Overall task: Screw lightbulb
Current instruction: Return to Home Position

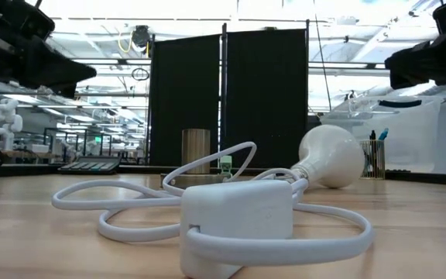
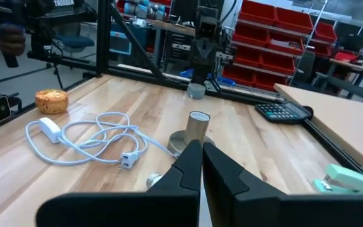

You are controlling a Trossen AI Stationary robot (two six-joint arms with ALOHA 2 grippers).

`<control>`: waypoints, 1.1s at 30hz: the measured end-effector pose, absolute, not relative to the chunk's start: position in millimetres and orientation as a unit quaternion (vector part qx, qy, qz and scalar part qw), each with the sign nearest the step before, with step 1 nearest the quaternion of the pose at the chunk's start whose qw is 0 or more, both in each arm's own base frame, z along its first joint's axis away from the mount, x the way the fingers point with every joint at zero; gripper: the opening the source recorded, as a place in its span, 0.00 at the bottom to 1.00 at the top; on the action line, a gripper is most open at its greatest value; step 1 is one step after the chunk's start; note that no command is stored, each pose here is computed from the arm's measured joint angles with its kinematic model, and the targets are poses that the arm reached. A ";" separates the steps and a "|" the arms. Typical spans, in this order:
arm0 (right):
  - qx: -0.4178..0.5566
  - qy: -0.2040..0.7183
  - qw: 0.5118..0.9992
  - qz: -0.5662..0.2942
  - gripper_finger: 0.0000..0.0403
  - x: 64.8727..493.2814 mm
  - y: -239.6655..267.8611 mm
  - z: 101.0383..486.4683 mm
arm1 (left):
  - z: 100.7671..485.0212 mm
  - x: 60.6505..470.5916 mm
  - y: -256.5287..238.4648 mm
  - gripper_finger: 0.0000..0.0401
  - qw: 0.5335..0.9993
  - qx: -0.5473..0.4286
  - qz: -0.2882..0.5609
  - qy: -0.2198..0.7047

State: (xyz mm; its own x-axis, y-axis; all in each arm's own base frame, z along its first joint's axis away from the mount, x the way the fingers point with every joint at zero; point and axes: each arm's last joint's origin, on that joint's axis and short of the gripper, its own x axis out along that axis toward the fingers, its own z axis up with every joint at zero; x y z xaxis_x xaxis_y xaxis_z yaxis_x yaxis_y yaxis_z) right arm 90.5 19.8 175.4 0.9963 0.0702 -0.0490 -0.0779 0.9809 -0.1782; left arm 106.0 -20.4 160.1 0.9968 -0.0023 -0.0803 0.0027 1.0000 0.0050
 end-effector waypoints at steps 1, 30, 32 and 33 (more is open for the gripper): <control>-0.089 0.021 0.995 0.037 0.00 90.5 19.8 175.4 | 158.8 105.9 -20.0 0.00 0.999 -0.001 0.004 0.046; -0.051 0.023 0.998 0.038 0.00 90.5 19.9 175.4 | 156.3 105.6 -19.8 0.00 0.998 -0.022 0.010 0.059; -0.051 0.023 0.998 0.038 0.00 90.5 19.9 175.4 | 156.3 105.6 -19.8 0.00 0.998 -0.022 0.009 0.059; -0.051 0.023 0.998 0.038 0.00 90.5 19.9 175.4 | 156.3 105.6 -19.8 0.00 0.998 -0.022 0.010 0.059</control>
